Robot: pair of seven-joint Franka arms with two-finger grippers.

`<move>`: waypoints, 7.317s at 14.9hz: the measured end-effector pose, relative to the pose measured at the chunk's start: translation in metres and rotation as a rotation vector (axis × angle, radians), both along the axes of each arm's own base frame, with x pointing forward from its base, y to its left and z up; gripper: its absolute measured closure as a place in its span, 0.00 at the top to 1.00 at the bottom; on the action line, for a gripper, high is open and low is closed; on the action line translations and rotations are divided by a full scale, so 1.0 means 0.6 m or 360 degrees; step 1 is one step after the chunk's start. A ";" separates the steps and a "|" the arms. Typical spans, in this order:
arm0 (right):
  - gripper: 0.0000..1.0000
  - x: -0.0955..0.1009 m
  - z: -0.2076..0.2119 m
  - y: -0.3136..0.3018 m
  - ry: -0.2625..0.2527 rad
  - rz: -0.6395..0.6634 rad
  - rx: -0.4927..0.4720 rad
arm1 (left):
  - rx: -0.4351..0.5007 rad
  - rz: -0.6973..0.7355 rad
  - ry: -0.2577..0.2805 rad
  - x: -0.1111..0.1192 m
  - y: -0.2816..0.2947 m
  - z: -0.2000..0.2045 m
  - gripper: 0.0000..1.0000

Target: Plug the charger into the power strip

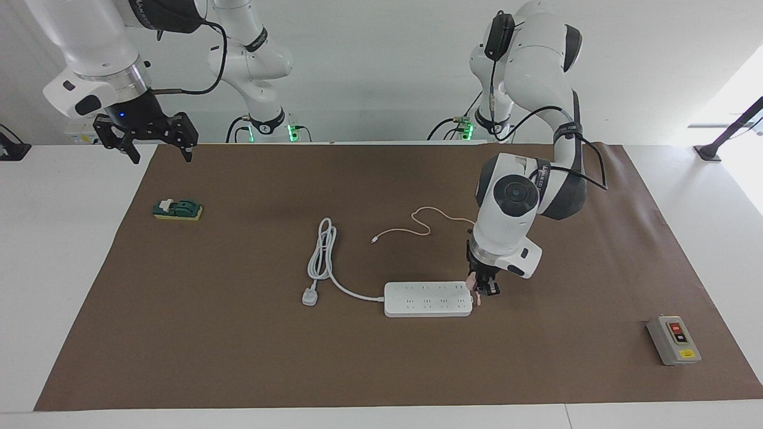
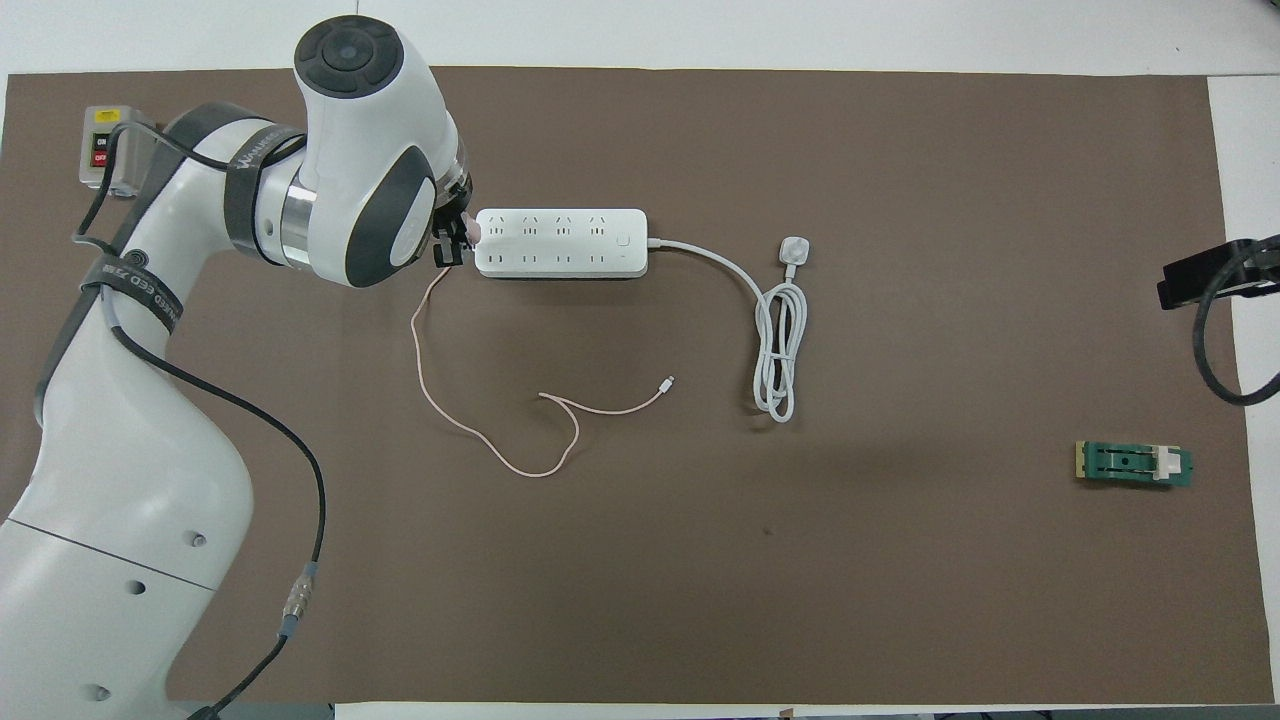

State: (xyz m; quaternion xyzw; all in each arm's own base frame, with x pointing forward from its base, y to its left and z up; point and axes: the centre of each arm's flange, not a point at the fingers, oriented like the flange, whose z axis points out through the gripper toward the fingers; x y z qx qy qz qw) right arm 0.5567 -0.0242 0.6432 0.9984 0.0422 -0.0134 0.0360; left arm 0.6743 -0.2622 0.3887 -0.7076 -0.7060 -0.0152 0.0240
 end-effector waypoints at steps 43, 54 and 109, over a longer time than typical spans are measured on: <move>1.00 -0.001 -0.002 -0.003 0.0008 0.0045 0.0006 | 0.0012 -0.0085 -0.0049 -0.026 -0.044 -0.063 0.34; 1.00 -0.001 -0.002 -0.003 0.0008 0.0045 0.0006 | 0.0012 -0.0106 -0.0049 -0.034 -0.063 -0.063 0.34; 1.00 -0.001 -0.002 -0.002 0.0002 -0.0014 0.0084 | 0.0126 0.0074 0.0002 -0.039 -0.062 -0.068 0.34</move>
